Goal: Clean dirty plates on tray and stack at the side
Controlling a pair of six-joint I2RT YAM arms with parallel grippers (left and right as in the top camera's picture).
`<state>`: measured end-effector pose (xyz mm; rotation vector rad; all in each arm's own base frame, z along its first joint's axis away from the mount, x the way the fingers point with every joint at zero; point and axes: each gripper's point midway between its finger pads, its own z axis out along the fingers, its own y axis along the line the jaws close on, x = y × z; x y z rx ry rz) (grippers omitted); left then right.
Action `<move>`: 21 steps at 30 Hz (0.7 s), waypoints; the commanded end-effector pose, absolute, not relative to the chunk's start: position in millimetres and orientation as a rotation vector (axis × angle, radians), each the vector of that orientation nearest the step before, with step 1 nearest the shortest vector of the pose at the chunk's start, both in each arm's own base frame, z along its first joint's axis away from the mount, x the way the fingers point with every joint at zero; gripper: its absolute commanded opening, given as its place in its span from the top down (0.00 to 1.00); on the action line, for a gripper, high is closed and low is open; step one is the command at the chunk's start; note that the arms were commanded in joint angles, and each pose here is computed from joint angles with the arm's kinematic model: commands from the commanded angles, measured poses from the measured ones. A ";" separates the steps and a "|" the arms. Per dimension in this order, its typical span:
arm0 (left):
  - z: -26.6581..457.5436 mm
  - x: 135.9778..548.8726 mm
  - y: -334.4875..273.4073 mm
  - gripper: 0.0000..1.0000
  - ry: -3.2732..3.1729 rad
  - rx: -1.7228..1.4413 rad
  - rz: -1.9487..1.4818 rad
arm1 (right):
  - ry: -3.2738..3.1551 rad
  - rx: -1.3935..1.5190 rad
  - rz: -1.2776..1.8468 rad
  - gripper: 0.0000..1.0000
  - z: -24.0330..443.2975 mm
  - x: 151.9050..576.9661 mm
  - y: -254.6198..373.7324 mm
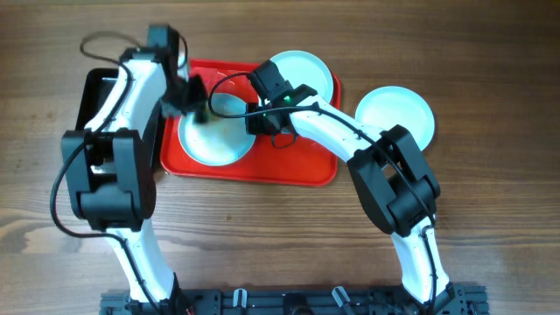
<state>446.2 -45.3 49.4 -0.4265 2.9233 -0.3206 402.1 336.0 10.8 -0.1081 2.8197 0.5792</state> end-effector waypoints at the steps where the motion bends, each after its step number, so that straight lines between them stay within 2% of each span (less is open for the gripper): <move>1: 118.6 487.1 -46.2 0.96 2.748 -0.338 -0.347 | 2.819 -0.106 0.558 0.82 3.8 405.2 334.2; 2: 128.7 484.5 -44.8 0.96 2.748 -0.346 -0.345 | 2.816 -0.106 0.561 0.71 4.0 405.8 334.8; 3: 132.1 479.3 -36.8 0.96 2.754 -0.427 -0.318 | 2.821 -0.101 0.560 0.68 2.5 405.1 334.6; 6: 128.1 463.6 0.7 0.96 2.780 -0.631 -0.224 | 2.882 -0.131 0.608 0.68 -15.0 390.6 343.3; 8: 126.4 458.5 23.1 0.96 2.778 -0.710 -0.206 | 2.910 -0.139 0.636 0.96 -21.0 384.6 345.7; 10: 125.1 456.2 30.9 0.96 2.778 -0.737 -0.201 | 2.908 -0.143 0.659 0.96 -18.0 385.0 346.3; 12: 125.1 455.9 31.1 0.96 2.779 -0.737 -0.200 | 2.835 -0.202 0.698 0.96 12.4 399.7 340.0; 15: 125.1 456.0 31.0 0.96 2.779 -0.737 -0.201 | 2.652 -0.235 0.697 0.96 108.3 423.0 307.2; 18: 124.3 453.3 30.7 0.96 2.790 -0.740 -0.199 | 2.468 -0.151 0.412 0.96 191.2 437.7 245.8; 21: 124.4 453.5 30.8 0.96 2.783 -0.768 -0.203 | 2.329 -0.171 0.025 0.96 217.5 436.2 225.9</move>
